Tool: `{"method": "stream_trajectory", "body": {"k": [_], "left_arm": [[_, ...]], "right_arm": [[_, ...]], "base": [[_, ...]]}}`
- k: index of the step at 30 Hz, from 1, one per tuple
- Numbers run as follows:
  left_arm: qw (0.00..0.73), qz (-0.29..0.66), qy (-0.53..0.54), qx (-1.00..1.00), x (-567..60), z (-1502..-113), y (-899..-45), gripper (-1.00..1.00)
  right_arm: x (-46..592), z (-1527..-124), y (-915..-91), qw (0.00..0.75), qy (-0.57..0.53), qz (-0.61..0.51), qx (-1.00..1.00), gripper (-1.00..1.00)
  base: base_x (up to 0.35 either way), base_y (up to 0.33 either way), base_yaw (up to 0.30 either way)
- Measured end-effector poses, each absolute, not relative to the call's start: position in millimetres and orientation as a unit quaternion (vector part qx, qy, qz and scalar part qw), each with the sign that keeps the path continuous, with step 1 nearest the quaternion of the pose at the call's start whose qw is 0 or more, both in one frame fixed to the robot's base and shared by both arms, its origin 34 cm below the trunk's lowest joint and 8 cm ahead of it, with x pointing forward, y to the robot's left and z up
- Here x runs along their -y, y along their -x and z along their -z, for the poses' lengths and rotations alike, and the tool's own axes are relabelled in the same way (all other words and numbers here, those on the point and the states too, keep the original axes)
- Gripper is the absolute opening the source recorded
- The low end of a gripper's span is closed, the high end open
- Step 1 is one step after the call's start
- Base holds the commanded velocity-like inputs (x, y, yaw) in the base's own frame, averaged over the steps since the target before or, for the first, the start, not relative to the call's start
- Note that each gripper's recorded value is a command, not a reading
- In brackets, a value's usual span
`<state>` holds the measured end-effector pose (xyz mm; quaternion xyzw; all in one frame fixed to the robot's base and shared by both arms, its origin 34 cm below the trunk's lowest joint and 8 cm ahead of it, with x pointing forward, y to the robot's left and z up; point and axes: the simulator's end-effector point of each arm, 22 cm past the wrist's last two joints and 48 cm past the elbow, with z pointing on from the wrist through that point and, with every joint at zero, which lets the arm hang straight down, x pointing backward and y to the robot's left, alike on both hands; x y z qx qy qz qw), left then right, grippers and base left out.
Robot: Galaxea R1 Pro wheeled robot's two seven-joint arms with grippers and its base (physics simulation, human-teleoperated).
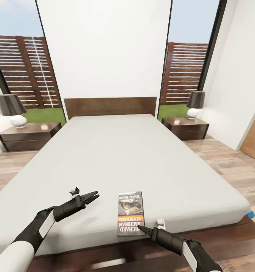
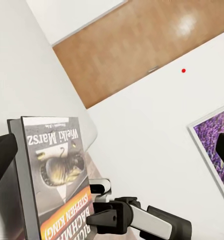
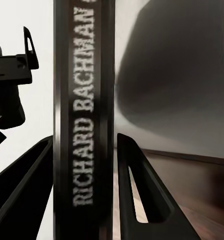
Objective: In the bedroom, move the book from the bed onto either nightstand, and place the two sandals side by side next to the bed.
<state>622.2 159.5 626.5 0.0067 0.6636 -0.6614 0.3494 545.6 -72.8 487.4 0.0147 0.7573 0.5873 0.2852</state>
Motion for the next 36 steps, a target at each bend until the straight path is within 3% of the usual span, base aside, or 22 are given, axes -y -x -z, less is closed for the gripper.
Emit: {"method": "stream_trajectory", "body": {"k": [30,36], "left_arm": [[0.343,0.657,-0.003,-0.672,-143,-684,-638,1.00],[0.334,0.624,0.005,-0.707,-130,-673,-647,1.00]], "right_arm": [[74,-552,-561,0.289,-0.013,-0.585,-0.758,-1.00],[122,-580,-588,0.333,-0.017,-0.563,-0.756,-1.00]], "base": [[0.000,0.000,0.000],[0.000,0.000,0.000]]}}
